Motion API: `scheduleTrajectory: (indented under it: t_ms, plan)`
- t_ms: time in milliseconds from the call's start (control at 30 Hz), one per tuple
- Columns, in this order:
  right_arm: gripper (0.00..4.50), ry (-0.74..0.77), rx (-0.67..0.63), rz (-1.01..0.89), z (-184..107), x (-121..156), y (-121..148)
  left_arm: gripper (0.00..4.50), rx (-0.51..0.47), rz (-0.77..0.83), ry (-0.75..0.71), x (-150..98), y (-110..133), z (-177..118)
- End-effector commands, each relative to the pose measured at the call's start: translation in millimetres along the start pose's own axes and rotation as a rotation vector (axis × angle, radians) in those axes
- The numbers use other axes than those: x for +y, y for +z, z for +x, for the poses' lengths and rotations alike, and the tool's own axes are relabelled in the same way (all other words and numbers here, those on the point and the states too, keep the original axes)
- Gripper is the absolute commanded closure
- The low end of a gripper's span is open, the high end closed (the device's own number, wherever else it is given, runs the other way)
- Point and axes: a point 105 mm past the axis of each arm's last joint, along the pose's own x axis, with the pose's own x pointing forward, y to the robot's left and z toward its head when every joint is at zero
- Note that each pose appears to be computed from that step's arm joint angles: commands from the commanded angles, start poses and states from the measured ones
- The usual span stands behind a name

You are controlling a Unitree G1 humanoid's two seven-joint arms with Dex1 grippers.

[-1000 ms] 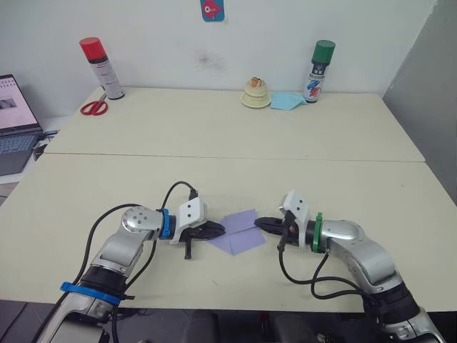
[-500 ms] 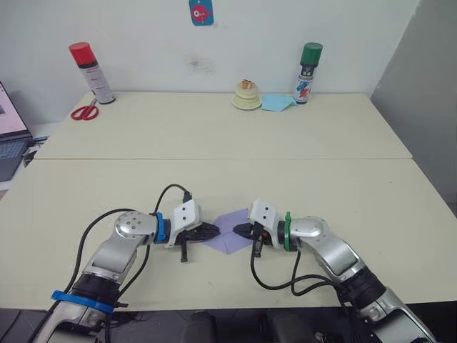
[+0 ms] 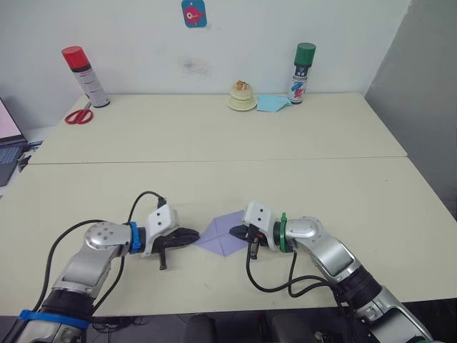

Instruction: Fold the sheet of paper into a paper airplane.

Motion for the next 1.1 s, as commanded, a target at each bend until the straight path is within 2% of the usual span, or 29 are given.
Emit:
scheduleTrajectory:
  t_ms: [33, 133, 300, 400, 567, 767, 833, 967, 1100]
  plan:
    - [4.48, -0.081, 0.126, 0.049, -8, -12, -31, 4.14, 0.181, -0.151, -0.001, -15, -52, -18]
    - [4.48, -0.081, 0.124, 0.052, -8, -12, -30, 4.14, 0.142, -0.136, 0.049, -5, -40, -30]
    - [4.48, -0.075, 0.119, 0.056, -7, -11, -29, 4.14, -0.023, -0.079, 0.096, 16, 14, -37]
    - [4.48, -0.073, 0.118, 0.057, -7, -11, -29, 4.14, -0.073, -0.04, 0.051, 11, 38, -27]
    - [4.48, -0.067, 0.119, 0.056, -7, -11, -29, 4.14, -0.117, 0.006, -0.016, -2, 61, -1]
    - [4.48, -0.067, 0.123, 0.051, -7, -12, -29, 4.14, -0.04, 0.002, -0.054, -8, 41, 19]
    - [4.48, -0.069, 0.125, 0.05, -7, -12, -29, 4.14, 0.004, -0.015, -0.044, -5, 26, 20]
    - [4.48, -0.07, 0.127, 0.051, -8, -11, -30, 4.14, 0.061, -0.07, -0.05, -8, 4, 16]
    - [4.48, -0.068, 0.126, 0.056, -8, -8, -31, 4.14, 0.141, -0.156, -0.019, -13, -29, -4]
